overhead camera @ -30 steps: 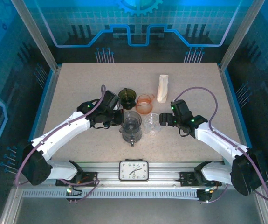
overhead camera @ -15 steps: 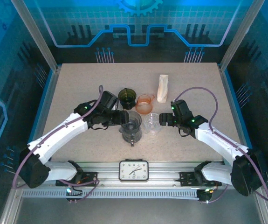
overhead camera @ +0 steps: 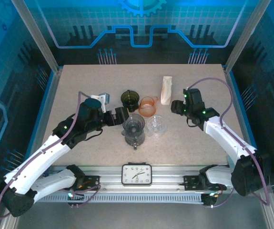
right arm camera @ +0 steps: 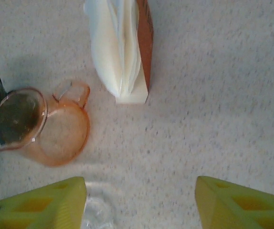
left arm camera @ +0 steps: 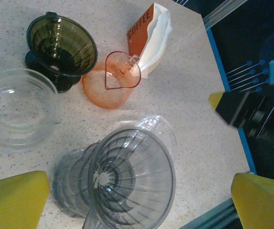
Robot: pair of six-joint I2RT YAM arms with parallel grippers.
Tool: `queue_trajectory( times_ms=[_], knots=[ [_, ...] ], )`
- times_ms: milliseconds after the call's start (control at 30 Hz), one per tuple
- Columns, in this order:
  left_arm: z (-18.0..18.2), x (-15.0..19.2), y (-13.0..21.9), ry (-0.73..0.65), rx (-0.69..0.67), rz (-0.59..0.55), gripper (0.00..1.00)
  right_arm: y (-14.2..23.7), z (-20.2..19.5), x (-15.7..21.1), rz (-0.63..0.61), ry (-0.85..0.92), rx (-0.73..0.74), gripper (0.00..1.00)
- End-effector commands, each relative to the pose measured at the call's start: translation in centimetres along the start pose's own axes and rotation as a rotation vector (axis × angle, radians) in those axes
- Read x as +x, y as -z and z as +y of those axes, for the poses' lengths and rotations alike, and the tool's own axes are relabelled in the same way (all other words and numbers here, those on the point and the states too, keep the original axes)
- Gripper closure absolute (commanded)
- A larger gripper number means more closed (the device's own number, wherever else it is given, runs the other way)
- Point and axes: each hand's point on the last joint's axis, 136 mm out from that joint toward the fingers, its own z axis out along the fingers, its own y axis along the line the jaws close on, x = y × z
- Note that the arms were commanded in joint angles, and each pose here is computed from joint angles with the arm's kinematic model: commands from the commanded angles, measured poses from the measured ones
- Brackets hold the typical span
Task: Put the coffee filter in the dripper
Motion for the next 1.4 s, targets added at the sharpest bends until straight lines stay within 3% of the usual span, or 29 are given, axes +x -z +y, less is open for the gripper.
queue_trajectory(
  times_ms=[0,67,267,633,1000,1367],
  knots=[
    [0.0,-1.3,0.8,-0.017,0.043,-0.118,0.01,-2.0,1.7,-1.6,0.047,0.028,-0.062,0.46],
    [0.3,-1.1,1.2,-0.026,0.053,-0.14,0.01,-3.1,2.7,-1.0,0.111,0.05,-0.088,0.47],
    [2.1,-0.3,1.8,-0.044,-0.005,-0.148,0.01,-4.9,4.0,1.6,0.213,0.146,-0.065,0.35],
    [4.1,0.3,1.0,-0.037,-0.037,-0.201,0.03,-8.0,4.7,-4.0,0.135,0.095,0.013,0.6],
    [6.1,1.0,0.2,-0.036,-0.107,-0.204,0.04,-11.3,4.7,-6.6,0.113,-0.048,0.144,0.69],
    [6.7,0.8,0.2,-0.04,-0.137,-0.208,0.01,-12.9,6.2,-6.5,0.11,-0.052,0.177,0.68]
  ],
)
